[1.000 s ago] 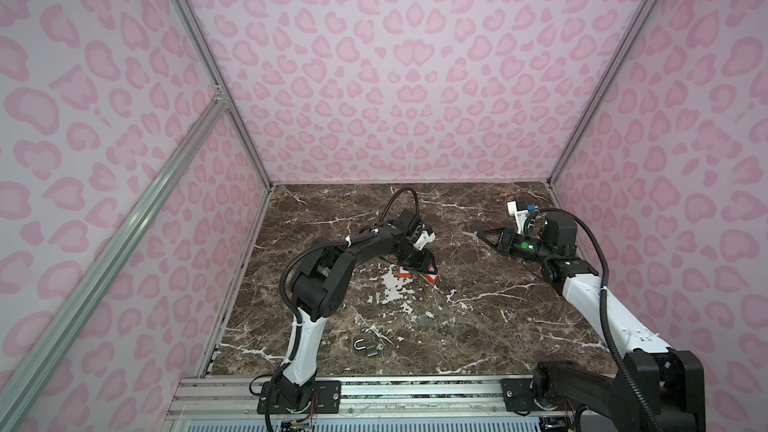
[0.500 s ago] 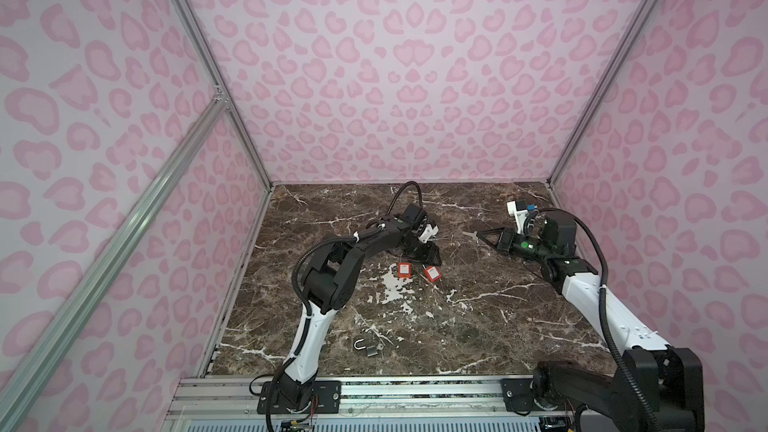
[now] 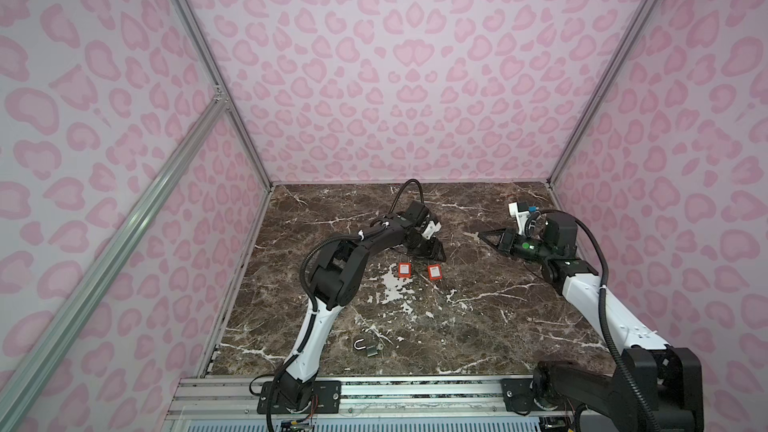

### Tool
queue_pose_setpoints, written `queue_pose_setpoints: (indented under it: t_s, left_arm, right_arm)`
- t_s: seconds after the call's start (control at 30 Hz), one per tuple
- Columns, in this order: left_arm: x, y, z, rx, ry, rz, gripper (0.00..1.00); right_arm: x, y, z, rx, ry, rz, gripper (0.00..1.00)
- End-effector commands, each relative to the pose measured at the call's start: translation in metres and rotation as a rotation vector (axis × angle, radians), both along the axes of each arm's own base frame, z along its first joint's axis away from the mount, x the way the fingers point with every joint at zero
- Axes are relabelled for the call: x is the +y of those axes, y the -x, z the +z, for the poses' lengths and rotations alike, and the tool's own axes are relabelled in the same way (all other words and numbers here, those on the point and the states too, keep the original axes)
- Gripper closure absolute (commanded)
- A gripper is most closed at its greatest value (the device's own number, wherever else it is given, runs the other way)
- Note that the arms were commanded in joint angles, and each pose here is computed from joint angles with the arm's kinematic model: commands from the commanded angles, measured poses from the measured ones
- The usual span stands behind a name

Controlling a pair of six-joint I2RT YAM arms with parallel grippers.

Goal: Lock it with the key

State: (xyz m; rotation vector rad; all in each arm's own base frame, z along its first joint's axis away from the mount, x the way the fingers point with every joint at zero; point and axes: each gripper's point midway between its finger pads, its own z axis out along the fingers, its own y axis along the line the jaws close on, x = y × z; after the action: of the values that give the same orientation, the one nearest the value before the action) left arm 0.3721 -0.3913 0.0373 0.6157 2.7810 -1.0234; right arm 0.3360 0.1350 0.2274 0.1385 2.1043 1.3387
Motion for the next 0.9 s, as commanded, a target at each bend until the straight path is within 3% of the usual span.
queue_pose_setpoints:
  t_s: [0.0,0.27,0.53,0.67,0.87]
  left_arm:
    - [-0.004,-0.007,0.002,-0.015,0.012,0.011,0.43]
    - [-0.01,-0.017,0.007,-0.028,0.024,0.027,0.43]
    - [-0.002,-0.028,0.031,-0.111,0.001,0.071,0.43]
    - [0.018,-0.037,0.032,-0.163,-0.131,0.152,0.42]
    - [0.026,-0.023,0.025,-0.192,-0.252,0.188,0.41]
  right_arm:
    - [0.0,-0.003,0.003,-0.026,-0.006,-0.003,1.0]
    - [-0.004,-0.003,-0.003,-0.012,-0.009,-0.039,1.0]
    - [-0.017,-0.002,-0.035,0.063,0.025,-0.149,1.0]
    - [-0.026,-0.001,-0.045,0.081,0.037,-0.202,1.0]
    - [-0.048,-0.006,-0.049,0.094,0.051,-0.272,1.0]
